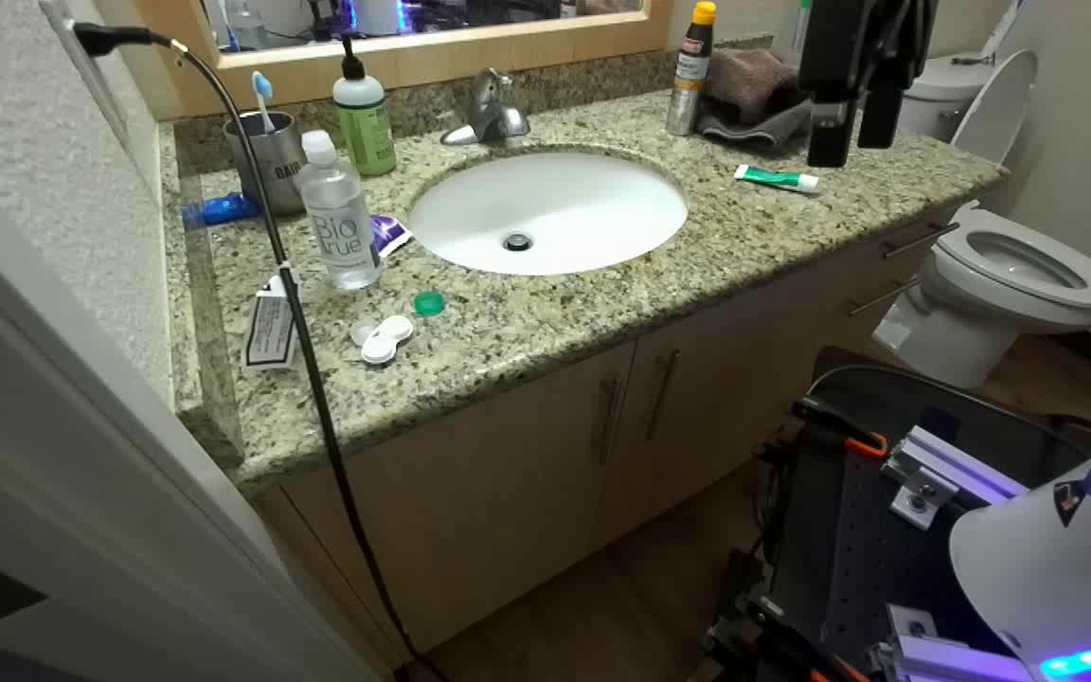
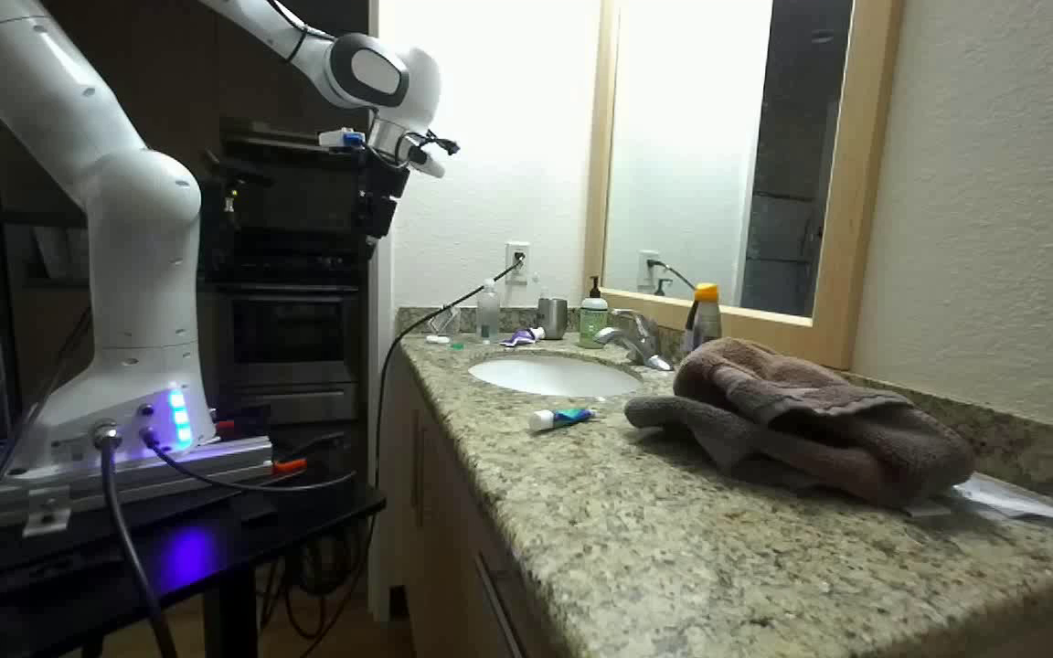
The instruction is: Get the green tube then put it the sink
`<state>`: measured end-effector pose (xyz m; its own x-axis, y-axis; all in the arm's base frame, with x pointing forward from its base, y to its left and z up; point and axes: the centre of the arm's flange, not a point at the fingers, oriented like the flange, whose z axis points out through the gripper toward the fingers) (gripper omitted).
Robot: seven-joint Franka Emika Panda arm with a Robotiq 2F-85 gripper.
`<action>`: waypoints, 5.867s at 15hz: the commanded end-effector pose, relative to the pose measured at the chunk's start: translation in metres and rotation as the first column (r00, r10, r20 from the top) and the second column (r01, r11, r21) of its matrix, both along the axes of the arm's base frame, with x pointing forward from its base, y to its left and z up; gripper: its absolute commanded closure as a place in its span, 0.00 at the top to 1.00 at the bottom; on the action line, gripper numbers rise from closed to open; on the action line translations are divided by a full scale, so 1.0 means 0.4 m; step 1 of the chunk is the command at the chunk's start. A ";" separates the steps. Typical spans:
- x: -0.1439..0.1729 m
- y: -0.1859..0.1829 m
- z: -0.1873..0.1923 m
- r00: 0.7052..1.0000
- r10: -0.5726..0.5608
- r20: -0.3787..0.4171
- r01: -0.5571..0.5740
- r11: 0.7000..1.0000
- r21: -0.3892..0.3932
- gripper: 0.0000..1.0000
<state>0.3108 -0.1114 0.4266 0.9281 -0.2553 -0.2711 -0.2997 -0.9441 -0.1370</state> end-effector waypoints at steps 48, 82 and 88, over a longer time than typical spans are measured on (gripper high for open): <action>0.436 -0.490 -0.006 0.691 -0.240 0.682 0.568 0.763 -0.307 1.00; 0.175 -0.774 -0.327 0.963 0.270 0.003 -0.246 0.883 -0.399 1.00; 0.116 -0.760 -0.412 0.833 0.547 -0.084 -0.542 0.777 -0.320 1.00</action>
